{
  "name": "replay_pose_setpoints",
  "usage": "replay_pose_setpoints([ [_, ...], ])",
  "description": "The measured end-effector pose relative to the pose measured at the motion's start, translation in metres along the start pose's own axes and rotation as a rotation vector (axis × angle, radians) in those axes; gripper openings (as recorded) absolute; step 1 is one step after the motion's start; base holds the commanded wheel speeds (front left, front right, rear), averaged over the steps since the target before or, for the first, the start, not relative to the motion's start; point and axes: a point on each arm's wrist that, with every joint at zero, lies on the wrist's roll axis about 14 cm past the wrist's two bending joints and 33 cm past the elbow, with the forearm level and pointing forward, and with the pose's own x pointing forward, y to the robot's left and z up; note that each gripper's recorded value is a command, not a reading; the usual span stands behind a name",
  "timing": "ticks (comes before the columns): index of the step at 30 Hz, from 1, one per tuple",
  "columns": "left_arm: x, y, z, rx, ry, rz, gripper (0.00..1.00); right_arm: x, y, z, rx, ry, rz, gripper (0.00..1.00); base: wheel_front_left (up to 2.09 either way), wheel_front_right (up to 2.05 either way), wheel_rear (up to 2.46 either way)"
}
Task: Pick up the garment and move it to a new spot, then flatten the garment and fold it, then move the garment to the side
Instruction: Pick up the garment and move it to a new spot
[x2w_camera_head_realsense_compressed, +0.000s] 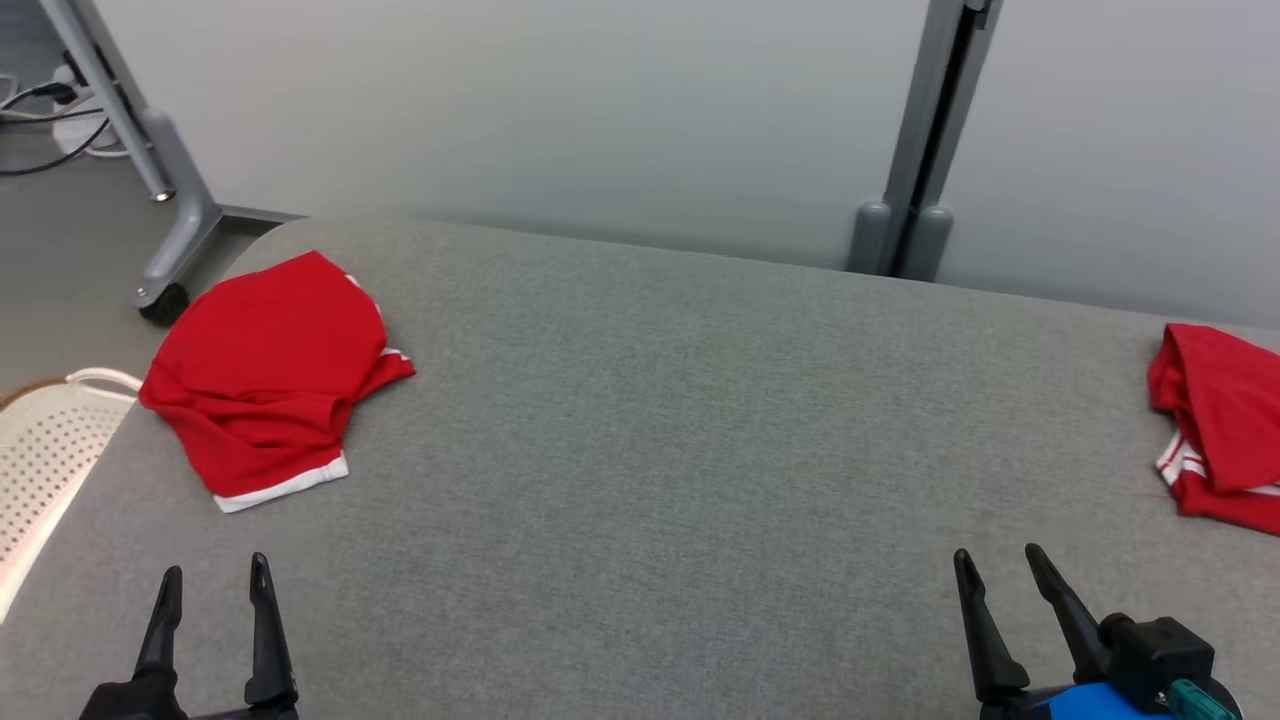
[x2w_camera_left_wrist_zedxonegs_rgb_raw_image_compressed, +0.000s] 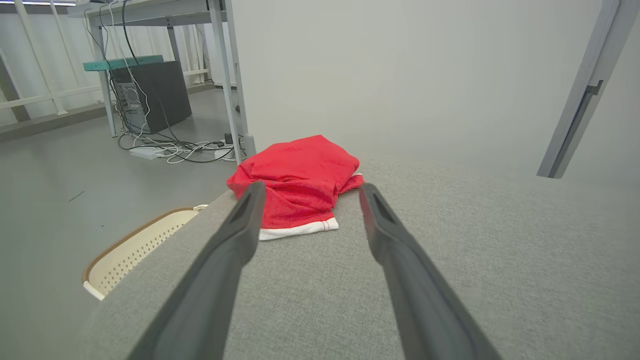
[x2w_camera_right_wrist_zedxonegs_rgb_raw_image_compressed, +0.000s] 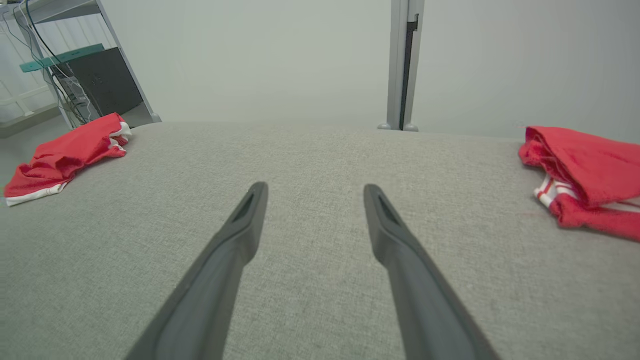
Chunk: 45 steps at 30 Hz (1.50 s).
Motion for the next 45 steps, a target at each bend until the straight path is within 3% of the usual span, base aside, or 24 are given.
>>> replay_pose_setpoints([
  [13,-0.031,0.056,0.004,0.015,0.000,0.197,1.00,0.036,0.047,-0.010,0.001,0.025,0.154,1.00,0.00,0.00,0.00],
  [30,-0.028,0.064,0.002,0.007,0.013,0.235,1.00,0.043,0.048,-0.015,0.001,0.041,0.162,1.00,0.00,0.00,0.00],
  [39,0.068,0.059,0.058,0.050,-0.139,0.171,1.00,0.058,0.017,-0.006,-0.034,0.009,0.090,1.00,0.00,0.00,0.00],
  [45,0.163,0.033,0.076,0.107,-0.184,0.081,1.00,0.066,-0.038,-0.014,-0.073,0.034,-0.018,1.00,0.00,0.00,0.00],
])
